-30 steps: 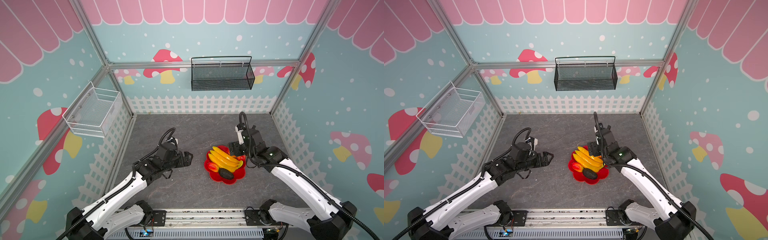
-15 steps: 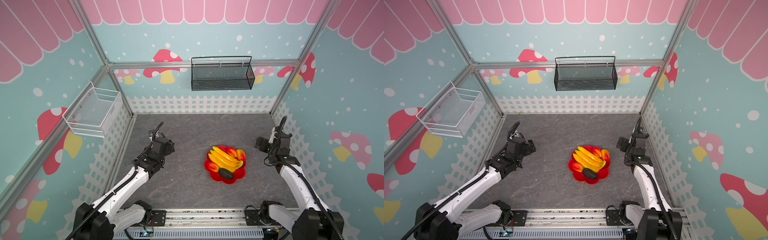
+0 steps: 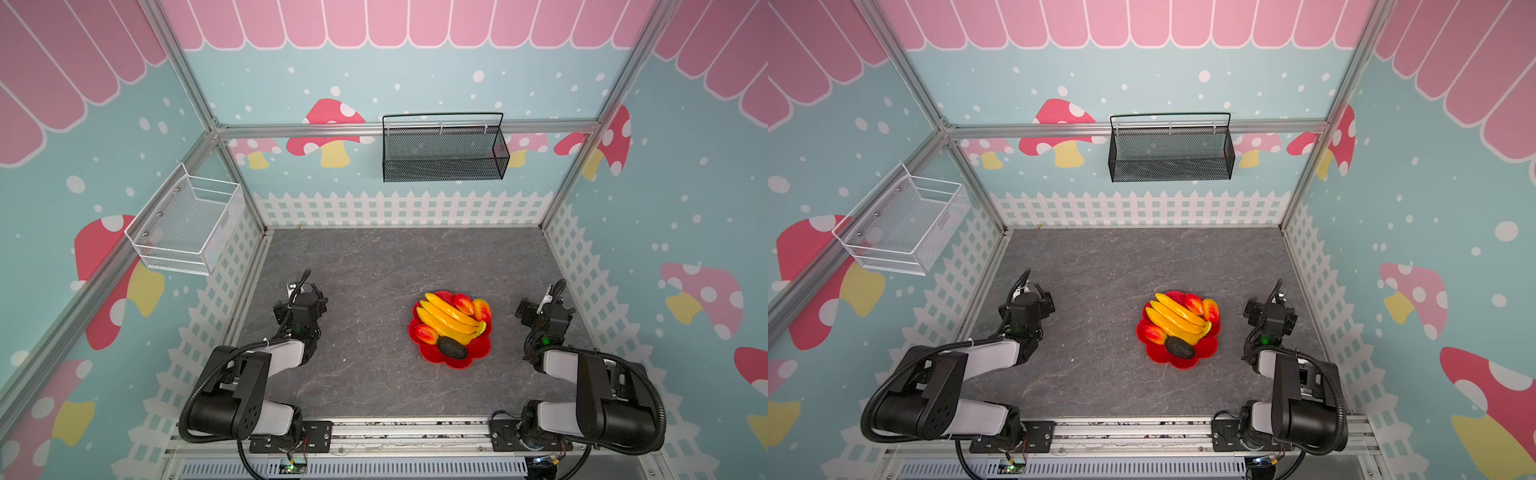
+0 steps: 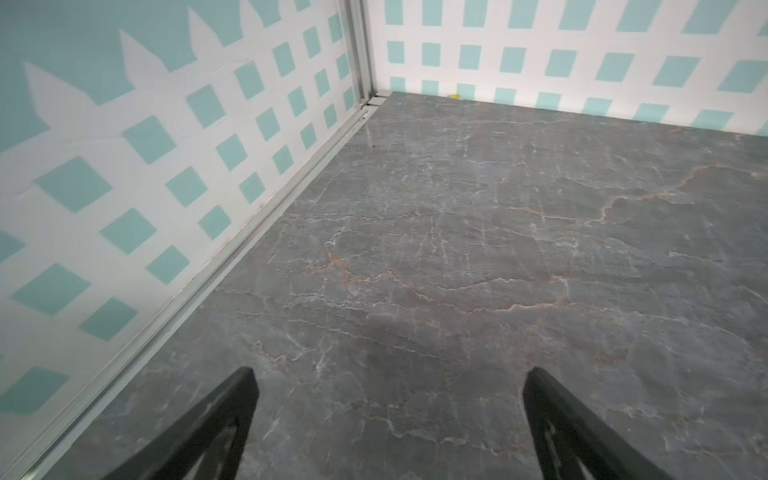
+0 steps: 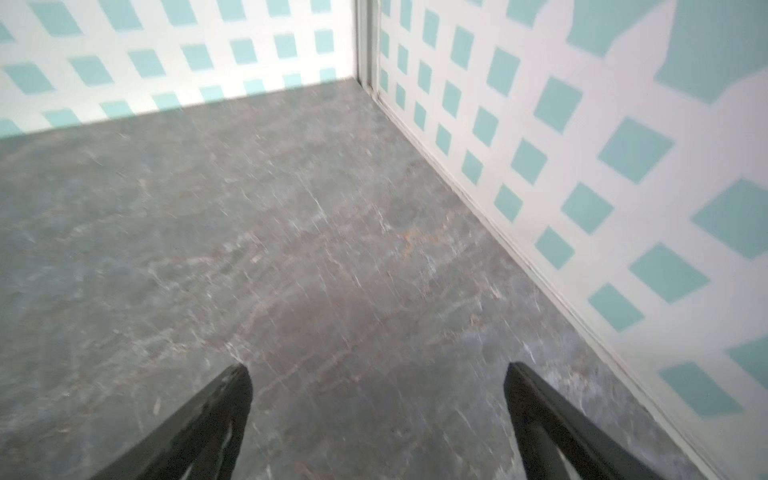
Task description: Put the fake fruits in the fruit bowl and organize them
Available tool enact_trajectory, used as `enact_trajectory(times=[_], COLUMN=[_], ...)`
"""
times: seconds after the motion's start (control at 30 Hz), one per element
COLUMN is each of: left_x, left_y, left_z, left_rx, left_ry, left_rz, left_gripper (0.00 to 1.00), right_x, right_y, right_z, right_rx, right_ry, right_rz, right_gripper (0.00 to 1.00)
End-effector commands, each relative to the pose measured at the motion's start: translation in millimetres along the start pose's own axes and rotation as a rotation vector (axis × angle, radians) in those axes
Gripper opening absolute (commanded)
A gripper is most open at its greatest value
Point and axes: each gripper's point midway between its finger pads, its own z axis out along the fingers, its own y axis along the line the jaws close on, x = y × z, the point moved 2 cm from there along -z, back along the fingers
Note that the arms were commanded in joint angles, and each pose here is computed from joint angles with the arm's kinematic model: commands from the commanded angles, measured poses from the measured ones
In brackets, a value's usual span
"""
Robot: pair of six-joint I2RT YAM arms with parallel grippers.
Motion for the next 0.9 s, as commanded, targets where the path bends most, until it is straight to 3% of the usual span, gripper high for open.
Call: enact_trajectory(times=[0.0,0.23,0.3,0.37,0.4,0.47,0.53,0.87], left_x=[-33.1,-34.5,-32.1,-30.7,-31.5,-31.1,-31.2,-31.1], left_y=[-14.2,-13.1,-13.4,-15.8,-17.1,-15.8,-16.4,-14.7], left_z=[-6.3,-2.1,-1.4,2.9,5.8,3.4,5.2,6.1], left_rx=[0.115,0.111,0.107,0.103,0.101,0.107,0.101,0.104], left_ry=[-0.237,-0.196,-0.201,-0.157,-0.156,-0.160,-0.161,-0.152], left_rz=[-0.022,-0.035,-0.022,-0.011,-0.003,-0.014,-0.004,-0.014], left_gripper=[1.00,1.00,1.00,1.00,1.00,1.00,1.00,1.00], right_x=[-31.3,-18.8,-26.6,-15.7,-21.0,-15.4,-20.8,-18.2], right_y=[28.4,59.6,67.0,65.2,63.0,69.8,69.4,57.8], right_z=[-24.9,-31.3,-38.7,-23.7,-21.9,-13.9,-19.0,-22.3], right_rx=[-0.184,-0.214,-0.203,-0.162,-0.143,-0.169,-0.169,-0.127], right_ry=[-0.220,-0.284,-0.369,-0.261,-0.289,-0.223,-0.273,-0.264], right_rz=[0.018,-0.160,-0.197,-0.190,-0.180,-0.199,-0.203,-0.160], right_gripper=[0.98,0.98,0.98,0.98,0.98,0.98,0.98,0.98])
